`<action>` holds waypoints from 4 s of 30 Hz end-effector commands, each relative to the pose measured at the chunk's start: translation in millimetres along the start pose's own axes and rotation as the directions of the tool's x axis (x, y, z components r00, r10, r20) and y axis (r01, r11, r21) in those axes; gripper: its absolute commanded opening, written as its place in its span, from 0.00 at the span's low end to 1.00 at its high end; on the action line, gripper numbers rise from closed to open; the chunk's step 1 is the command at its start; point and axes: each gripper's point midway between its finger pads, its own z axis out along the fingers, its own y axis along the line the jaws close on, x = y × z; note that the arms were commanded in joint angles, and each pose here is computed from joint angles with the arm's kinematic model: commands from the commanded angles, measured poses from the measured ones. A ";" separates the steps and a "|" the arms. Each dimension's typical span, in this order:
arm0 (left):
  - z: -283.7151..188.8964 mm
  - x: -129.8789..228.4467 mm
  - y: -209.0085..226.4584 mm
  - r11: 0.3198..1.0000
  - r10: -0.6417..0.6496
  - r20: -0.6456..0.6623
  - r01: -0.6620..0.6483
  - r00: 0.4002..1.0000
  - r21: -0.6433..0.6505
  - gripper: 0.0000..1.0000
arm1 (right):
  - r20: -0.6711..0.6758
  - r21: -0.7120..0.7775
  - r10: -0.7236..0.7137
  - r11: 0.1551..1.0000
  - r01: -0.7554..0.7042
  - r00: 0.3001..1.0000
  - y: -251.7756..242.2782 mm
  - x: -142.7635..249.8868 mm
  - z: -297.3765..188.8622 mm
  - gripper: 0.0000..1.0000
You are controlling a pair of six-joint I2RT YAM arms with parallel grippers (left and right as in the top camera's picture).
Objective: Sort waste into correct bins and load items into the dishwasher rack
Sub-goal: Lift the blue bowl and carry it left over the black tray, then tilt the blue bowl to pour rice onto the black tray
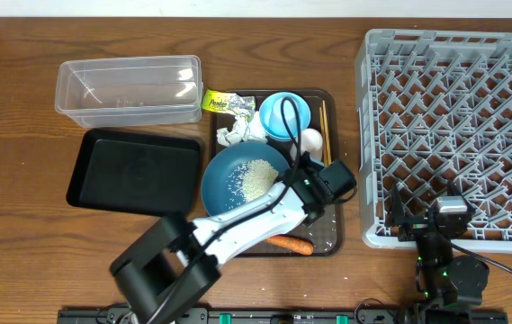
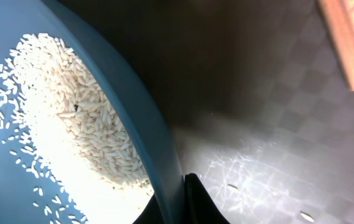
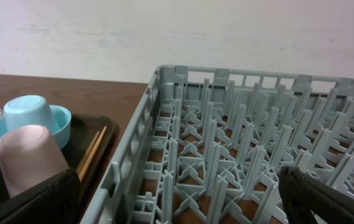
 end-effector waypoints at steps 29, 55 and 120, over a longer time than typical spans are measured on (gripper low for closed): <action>-84.5 -61.0 140.4 0.941 -0.336 0.227 0.333 0.914 0.053 0.06 | -0.004 -0.017 -0.009 1.000 0.009 1.000 4.4 1.2 0.2 0.99; -80.7 -81.6 237.2 0.657 -0.698 0.077 0.595 0.712 0.463 0.06 | -0.004 -0.017 -0.009 1.000 0.009 1.000 4.4 1.2 0.2 0.99; -182.8 -7.8 366.3 -0.096 -0.897 -0.258 0.414 0.358 0.905 0.06 | -0.003 -0.017 -0.009 1.000 0.009 1.000 4.4 1.1 0.2 0.99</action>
